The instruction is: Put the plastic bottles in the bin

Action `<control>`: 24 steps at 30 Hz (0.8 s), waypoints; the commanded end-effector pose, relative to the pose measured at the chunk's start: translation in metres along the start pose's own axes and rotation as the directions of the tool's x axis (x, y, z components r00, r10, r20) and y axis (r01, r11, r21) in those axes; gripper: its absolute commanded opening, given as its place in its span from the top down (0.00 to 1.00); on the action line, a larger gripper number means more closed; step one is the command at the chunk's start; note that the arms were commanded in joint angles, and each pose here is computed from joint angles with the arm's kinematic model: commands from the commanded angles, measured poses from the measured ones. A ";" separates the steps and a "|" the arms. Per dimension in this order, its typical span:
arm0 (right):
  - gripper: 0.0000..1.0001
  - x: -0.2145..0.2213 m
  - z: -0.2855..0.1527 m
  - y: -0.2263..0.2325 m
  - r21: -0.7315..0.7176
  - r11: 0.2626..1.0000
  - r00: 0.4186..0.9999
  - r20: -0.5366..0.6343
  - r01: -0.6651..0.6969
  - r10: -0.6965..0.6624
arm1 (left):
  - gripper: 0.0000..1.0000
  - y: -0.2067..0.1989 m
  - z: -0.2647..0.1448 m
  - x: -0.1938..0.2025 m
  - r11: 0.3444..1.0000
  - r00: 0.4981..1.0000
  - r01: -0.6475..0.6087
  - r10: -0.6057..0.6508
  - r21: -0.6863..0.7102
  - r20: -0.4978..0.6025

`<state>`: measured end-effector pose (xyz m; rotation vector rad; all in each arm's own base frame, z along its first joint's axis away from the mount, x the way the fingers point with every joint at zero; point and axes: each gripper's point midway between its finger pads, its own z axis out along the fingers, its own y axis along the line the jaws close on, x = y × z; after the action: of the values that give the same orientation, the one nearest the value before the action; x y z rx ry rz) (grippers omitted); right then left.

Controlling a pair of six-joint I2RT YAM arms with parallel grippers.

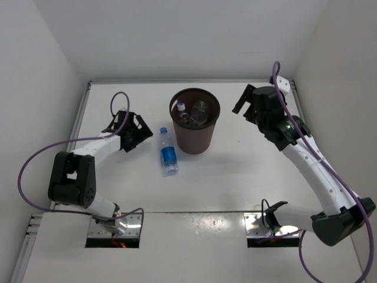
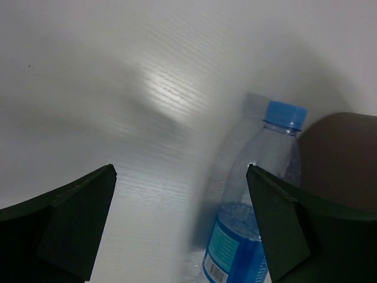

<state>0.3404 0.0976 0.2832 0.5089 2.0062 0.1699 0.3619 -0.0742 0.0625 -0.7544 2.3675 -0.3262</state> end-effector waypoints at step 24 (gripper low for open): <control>0.01 0.021 0.036 0.015 -0.077 0.996 0.992 -0.122 -0.048 0.039 | 0.00 -0.047 -0.001 0.045 0.964 0.981 -0.183 0.192 0.193 -0.031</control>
<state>0.3602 0.1123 0.2514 0.4898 2.1163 0.2737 0.3566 -0.1404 0.0681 -0.4474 2.3792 -0.5017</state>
